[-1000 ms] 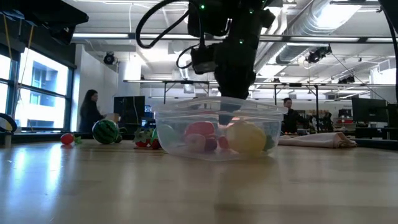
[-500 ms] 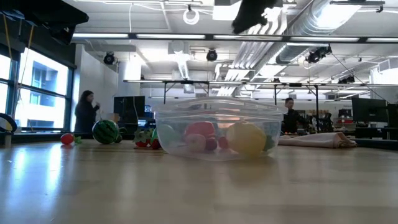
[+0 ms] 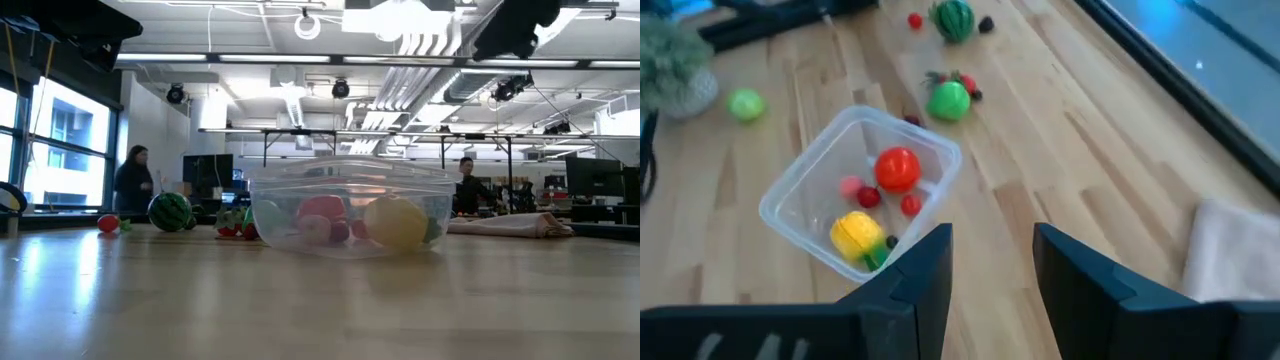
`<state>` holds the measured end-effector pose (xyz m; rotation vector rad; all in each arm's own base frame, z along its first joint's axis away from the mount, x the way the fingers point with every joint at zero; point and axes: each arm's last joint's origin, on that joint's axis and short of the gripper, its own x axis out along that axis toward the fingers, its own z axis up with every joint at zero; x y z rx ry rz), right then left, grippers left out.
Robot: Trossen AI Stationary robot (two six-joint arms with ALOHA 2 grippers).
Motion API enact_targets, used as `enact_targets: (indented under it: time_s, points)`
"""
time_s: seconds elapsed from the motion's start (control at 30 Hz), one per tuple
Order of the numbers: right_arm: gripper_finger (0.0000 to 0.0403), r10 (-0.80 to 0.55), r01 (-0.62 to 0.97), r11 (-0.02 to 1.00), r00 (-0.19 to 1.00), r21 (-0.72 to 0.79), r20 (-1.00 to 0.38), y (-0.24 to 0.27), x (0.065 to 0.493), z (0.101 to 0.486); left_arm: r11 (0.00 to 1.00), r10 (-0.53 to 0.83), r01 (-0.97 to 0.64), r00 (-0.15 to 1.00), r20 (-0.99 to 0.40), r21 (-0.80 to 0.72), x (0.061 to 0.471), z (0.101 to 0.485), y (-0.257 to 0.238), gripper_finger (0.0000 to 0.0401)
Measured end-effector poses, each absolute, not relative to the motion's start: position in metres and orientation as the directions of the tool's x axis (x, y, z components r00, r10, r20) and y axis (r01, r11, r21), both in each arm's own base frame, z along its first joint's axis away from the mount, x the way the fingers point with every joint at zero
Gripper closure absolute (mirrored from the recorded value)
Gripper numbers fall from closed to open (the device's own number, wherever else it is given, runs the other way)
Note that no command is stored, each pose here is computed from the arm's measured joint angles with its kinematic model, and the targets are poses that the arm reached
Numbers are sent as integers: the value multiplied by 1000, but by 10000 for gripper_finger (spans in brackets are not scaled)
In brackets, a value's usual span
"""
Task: Pick and placing Produce into tupperware
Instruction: Put the green watermelon into the transparent container
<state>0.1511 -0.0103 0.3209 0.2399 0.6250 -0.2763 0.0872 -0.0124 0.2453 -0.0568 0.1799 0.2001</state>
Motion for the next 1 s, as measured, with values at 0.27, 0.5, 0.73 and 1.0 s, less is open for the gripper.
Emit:
enact_targets:
  time_s: [0.27,0.5,0.73,1.0]
  points:
    - [279,-51,89,991,944,103,-325,-5,142,292,978,193,-203,964,-184,-38,87,245,-12,394]
    - [296,50,-14,996,902,87,-428,-1,125,275,979,192,-203,964,-183,-38,87,245,-12,394]
    - [297,8,-13,1000,876,-7,-482,-2,114,295,979,192,-203,964,-183,-38,87,245,-12,394]
    - [297,5,-14,1000,869,-15,-495,-2,111,297,979,192,-202,964,-183,-38,87,245,-12,394]
